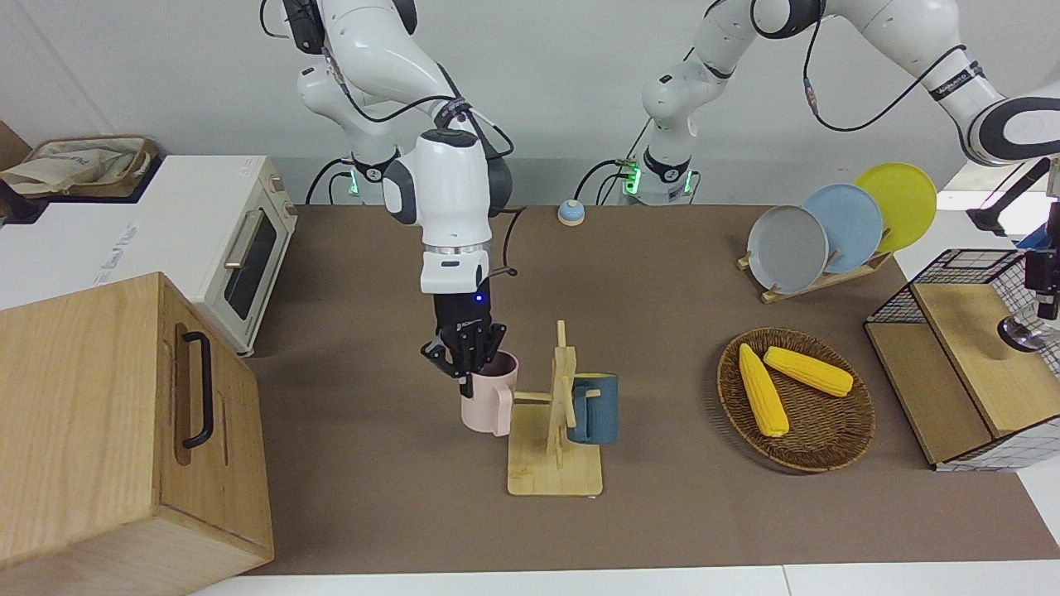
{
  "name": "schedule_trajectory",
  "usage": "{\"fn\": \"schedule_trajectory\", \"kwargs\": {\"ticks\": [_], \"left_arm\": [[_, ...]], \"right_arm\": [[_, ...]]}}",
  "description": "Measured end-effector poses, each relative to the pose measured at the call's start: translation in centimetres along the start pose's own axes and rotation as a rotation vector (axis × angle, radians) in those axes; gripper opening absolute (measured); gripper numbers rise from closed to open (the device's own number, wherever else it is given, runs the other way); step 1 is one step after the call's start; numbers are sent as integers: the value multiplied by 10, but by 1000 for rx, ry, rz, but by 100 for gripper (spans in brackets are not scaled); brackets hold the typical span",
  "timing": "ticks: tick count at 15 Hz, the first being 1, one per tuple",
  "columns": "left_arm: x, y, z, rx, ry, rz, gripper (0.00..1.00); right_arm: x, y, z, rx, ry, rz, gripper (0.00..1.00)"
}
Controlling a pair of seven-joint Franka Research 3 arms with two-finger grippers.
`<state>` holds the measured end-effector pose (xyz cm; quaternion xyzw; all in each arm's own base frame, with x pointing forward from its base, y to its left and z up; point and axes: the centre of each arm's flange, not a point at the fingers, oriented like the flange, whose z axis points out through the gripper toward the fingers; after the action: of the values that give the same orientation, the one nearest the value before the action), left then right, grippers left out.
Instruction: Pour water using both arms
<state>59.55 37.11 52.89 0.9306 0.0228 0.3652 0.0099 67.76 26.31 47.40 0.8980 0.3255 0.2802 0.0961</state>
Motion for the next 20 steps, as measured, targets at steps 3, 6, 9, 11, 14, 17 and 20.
{"fn": "schedule_trajectory", "kwargs": {"ticks": [3, 6, 9, 11, 14, 17, 20], "left_arm": [[4, 5, -9, -15, -9, -1, 64], [6, 7, -15, -28, -19, 0, 64], [7, 7, -21, -35, -24, -5, 64], [9, 9, -28, -42, -27, -8, 64], [14, 13, -41, -38, -32, -8, 64], [21, 21, -49, -17, -44, -24, 64], [34, 38, -63, -9, -36, -36, 64]], "right_arm": [[-6, 6, -7, -1, -10, 8, 8], [-11, 14, -18, -4, -26, 16, 8], [-22, 26, -28, -7, -58, 14, 7], [-28, 35, -37, -8, -93, -1, 7], [-41, 56, -50, -16, -119, -30, 7], [-57, 70, -53, -19, -138, -53, 7], [-79, 83, -59, -25, -165, -64, 7]]}}
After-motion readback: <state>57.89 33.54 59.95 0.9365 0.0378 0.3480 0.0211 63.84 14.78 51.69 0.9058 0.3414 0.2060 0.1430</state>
